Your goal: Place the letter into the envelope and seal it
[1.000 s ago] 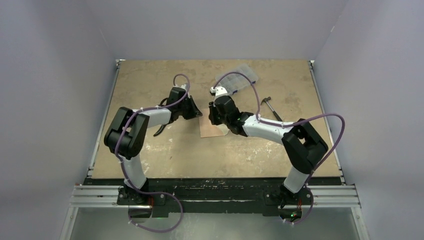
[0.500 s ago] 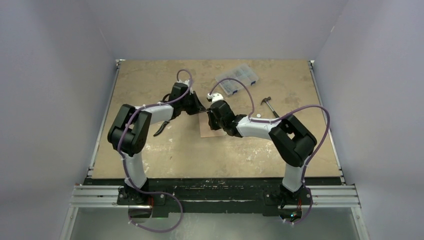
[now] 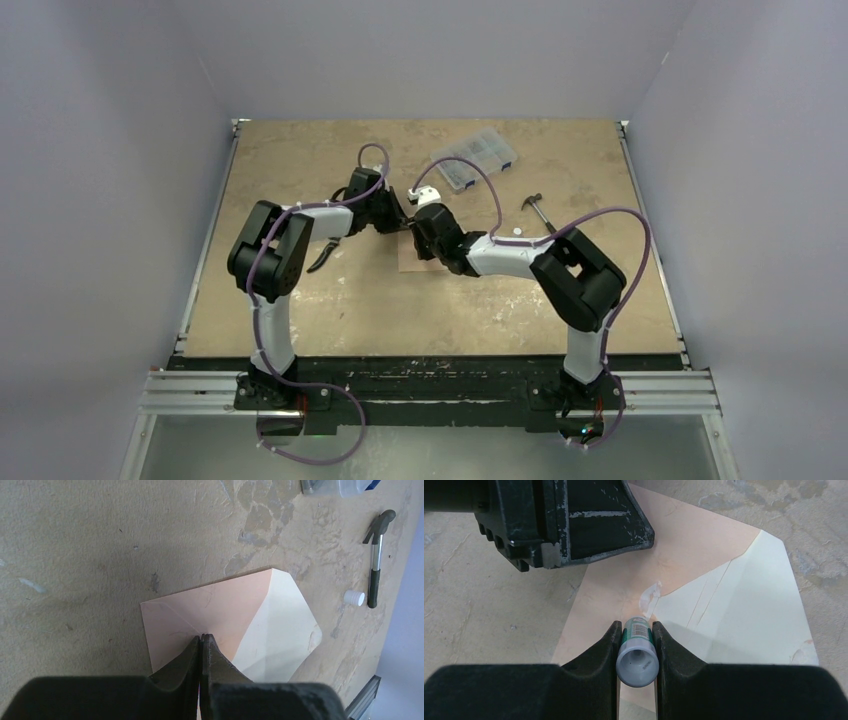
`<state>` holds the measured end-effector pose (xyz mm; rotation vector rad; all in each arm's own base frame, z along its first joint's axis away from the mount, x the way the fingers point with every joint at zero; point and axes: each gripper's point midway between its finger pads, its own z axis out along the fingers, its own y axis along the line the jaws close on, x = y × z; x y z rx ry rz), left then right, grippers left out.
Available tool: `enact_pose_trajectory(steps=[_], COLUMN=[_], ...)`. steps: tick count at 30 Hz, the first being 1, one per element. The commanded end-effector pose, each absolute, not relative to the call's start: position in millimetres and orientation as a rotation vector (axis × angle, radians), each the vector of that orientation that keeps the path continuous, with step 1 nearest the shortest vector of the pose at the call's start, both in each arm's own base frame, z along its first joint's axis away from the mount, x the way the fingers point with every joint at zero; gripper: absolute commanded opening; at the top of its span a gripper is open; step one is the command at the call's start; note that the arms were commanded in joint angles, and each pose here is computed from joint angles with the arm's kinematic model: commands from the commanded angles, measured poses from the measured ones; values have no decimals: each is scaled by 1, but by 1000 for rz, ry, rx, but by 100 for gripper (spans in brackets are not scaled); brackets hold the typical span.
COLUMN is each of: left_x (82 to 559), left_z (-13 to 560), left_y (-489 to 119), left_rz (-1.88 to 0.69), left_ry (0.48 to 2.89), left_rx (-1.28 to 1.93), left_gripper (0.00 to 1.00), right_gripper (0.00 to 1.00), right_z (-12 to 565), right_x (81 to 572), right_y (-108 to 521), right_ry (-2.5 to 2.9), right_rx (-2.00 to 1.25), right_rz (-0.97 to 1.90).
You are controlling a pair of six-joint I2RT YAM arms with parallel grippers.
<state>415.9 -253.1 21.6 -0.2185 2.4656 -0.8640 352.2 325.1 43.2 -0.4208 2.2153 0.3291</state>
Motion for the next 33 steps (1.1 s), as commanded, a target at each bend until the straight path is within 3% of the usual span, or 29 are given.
enact_pose_trajectory(steps=[1, 10, 22, 33], left_x=[403, 389, 389, 401], left_z=[-13, -23, -25, -33], left_y=[-237, -226, -217, -202], left_rz=[-723, -706, -947, -906], left_ry=[2573, 2616, 2568, 2525], left_rx=[-210, -190, -371, -608], left_gripper=[0, 0, 0, 0], right_gripper=[0, 0, 0, 0], right_z=[51, 41, 20, 19], right_x=[367, 379, 378, 335], right_y=[332, 328, 328, 327], right_ry=[2157, 2142, 2190, 2312], right_rx=[-417, -339, -324, -492], right_rz=[263, 210, 190, 245])
